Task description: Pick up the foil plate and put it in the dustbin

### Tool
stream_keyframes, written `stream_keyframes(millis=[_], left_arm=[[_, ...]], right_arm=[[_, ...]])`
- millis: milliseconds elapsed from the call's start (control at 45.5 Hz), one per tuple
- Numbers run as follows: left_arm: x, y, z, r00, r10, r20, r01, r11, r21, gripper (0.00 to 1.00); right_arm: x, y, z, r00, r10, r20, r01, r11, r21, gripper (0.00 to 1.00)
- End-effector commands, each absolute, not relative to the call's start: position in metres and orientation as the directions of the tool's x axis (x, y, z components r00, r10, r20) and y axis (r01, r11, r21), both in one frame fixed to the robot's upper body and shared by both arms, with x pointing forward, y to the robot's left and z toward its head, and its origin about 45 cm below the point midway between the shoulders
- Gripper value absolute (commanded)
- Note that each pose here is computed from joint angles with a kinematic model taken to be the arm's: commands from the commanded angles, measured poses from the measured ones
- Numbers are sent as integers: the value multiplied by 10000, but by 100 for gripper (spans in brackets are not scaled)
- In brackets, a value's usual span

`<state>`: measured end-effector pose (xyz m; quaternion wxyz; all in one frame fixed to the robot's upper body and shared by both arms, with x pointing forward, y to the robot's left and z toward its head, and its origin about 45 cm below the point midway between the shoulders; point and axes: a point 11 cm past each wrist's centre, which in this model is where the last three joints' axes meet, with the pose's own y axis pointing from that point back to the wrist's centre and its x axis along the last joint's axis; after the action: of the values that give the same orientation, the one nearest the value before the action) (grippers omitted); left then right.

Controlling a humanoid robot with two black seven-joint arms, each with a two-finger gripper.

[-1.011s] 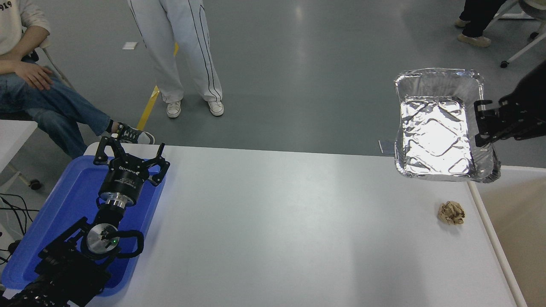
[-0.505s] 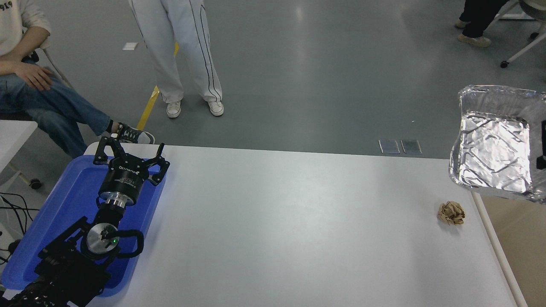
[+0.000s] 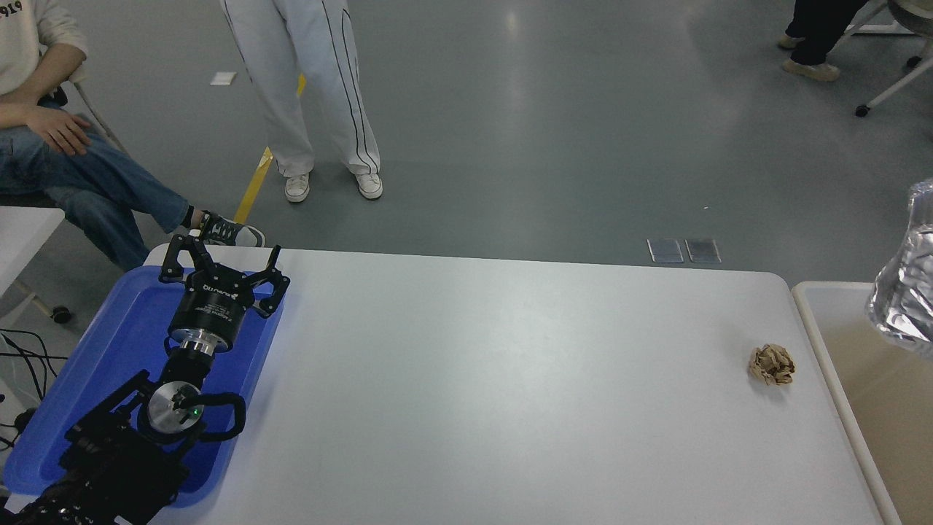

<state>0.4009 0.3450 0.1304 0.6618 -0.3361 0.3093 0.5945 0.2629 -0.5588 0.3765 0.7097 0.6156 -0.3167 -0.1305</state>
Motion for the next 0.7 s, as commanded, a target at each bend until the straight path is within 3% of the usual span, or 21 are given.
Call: stream_keyframes(millis=[0,308,681], left_arm=[[4009,3450,1305,1019,5789,-8090,-9948,671,-772,100],[4009,3450,1305,1019,5789,-8090,-9948,671,-772,100],[4009,3450,1305,1019,5789,-8090,-9948,671,-772,100]], right_arm=[[2296,-6068,3593,7139,-6346,2961,-1466,2780,9493,0],[2060,-6476,3185,6416,-7102,2897,-850,3096,9471,0],[2140,-6599,2797,5924,-7461,3040,-1068,3012,9475,0]])
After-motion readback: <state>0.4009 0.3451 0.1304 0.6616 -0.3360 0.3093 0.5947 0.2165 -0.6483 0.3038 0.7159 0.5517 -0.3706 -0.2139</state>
